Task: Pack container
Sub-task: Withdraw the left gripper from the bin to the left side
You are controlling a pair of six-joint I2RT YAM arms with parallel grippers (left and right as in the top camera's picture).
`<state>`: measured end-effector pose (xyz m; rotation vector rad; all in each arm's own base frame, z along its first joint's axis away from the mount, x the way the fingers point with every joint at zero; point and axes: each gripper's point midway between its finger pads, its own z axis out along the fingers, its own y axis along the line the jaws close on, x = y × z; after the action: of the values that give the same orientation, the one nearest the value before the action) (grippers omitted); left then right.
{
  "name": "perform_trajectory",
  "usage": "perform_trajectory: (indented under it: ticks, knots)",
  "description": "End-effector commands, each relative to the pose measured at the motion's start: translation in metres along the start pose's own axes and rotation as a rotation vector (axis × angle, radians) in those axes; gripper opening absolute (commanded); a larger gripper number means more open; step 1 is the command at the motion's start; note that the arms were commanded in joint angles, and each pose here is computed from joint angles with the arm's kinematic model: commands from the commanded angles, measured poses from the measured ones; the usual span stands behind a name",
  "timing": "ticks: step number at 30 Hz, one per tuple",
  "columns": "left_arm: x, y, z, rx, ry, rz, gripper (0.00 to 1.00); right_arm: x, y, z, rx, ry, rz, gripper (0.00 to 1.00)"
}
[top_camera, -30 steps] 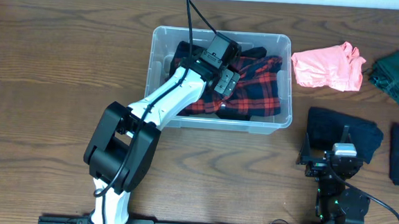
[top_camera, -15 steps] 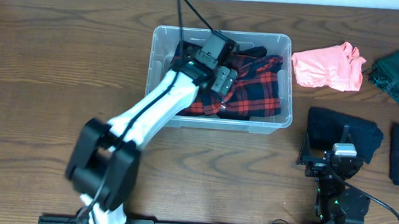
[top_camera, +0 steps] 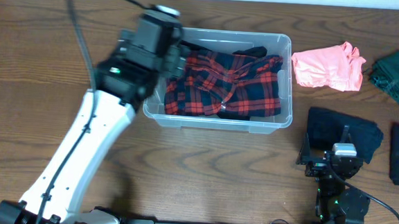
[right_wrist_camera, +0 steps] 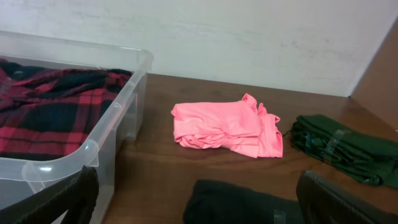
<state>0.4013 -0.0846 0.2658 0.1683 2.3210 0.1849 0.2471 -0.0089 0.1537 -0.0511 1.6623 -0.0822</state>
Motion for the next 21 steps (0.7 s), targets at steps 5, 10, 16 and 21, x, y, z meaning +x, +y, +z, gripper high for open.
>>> perform_trajectory:
  ticks: [5, 10, 16, 21]
  knots:
    - [0.028, 0.092, 0.014, -0.048, 0.107, -0.242, 0.98, 0.001, -0.003, 0.0, 0.014, 0.002, -0.009, 0.99]
    - [0.046, 0.125, 0.024, -0.044, 0.162, -0.339, 0.98, -0.005, -0.009, 0.0, 0.05, -0.022, -0.05, 0.99]
    - [0.064, 0.148, 0.024, -0.083, 0.207, -0.388, 0.98, 0.0, -0.009, 0.0, 0.05, -0.003, -0.051, 0.99]
    - [0.065, 0.15, 0.024, -0.088, 0.207, -0.393, 0.98, -0.011, -0.013, -0.001, 0.068, -0.048, 0.062, 0.99]
